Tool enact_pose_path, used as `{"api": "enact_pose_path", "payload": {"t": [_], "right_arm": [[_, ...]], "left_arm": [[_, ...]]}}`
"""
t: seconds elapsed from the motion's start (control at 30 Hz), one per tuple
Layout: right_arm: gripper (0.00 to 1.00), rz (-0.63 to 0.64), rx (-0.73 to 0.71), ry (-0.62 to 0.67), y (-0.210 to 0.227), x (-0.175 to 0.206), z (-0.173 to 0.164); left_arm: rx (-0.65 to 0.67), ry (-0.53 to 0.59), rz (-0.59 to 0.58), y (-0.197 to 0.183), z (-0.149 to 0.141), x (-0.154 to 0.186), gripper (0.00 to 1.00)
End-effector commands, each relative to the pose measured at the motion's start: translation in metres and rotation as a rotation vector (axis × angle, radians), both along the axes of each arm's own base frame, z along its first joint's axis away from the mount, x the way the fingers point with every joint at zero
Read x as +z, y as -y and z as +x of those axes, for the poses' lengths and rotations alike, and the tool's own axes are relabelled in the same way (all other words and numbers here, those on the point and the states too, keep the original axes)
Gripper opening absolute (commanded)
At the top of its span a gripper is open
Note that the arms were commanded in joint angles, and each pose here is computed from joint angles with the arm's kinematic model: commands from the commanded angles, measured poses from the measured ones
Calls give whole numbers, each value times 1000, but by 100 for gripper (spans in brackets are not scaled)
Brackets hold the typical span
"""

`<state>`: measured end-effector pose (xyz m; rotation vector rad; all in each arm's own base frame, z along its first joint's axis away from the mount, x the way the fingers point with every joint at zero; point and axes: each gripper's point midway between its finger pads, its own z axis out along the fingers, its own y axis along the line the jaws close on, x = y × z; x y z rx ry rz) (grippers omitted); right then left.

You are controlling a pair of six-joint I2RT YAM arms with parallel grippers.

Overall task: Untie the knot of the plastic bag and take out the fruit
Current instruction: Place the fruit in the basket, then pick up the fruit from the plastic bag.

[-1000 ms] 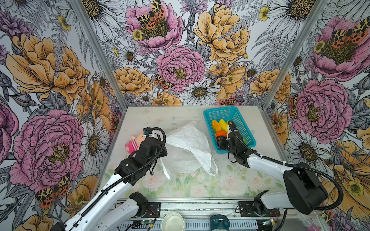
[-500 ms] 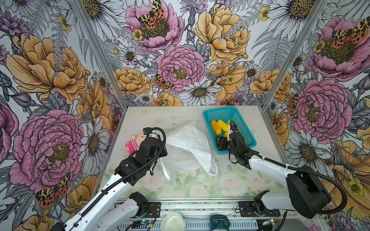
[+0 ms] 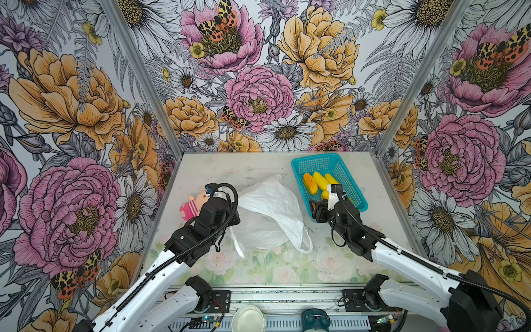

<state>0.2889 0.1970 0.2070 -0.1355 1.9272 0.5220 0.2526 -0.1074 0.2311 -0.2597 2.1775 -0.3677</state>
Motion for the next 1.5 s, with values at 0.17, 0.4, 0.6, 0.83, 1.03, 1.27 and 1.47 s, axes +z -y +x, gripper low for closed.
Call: {"api": "enact_pose_path", "payload": {"t": [0.17, 0.4, 0.6, 0.83, 1.03, 1.27, 1.47], "right_arm": [[60, -63, 359, 355, -72, 58, -91], [61, -255, 543, 424, -143, 39, -130], [56, -425, 571, 383, -188, -9, -119], [54, -592, 486, 364, -212, -55, -92], [52, -724, 371, 348, -210, -83, -65], [51, -874, 215, 332, -195, -99, -34], [48, -965, 138, 321, -186, -113, -16]], "left_arm": [[2, 7, 0, 0, 2, 0, 0], [0, 10, -3, 0, 2, 1, 0], [-1, 11, -3, 0, 2, 1, 0], [-3, 12, -3, 1, 1, 1, 0], [-3, 18, -7, 0, 1, 3, 0], [-6, 24, -12, 0, -1, 5, 0], [-8, 50, -28, -1, -4, 11, 0]]}}
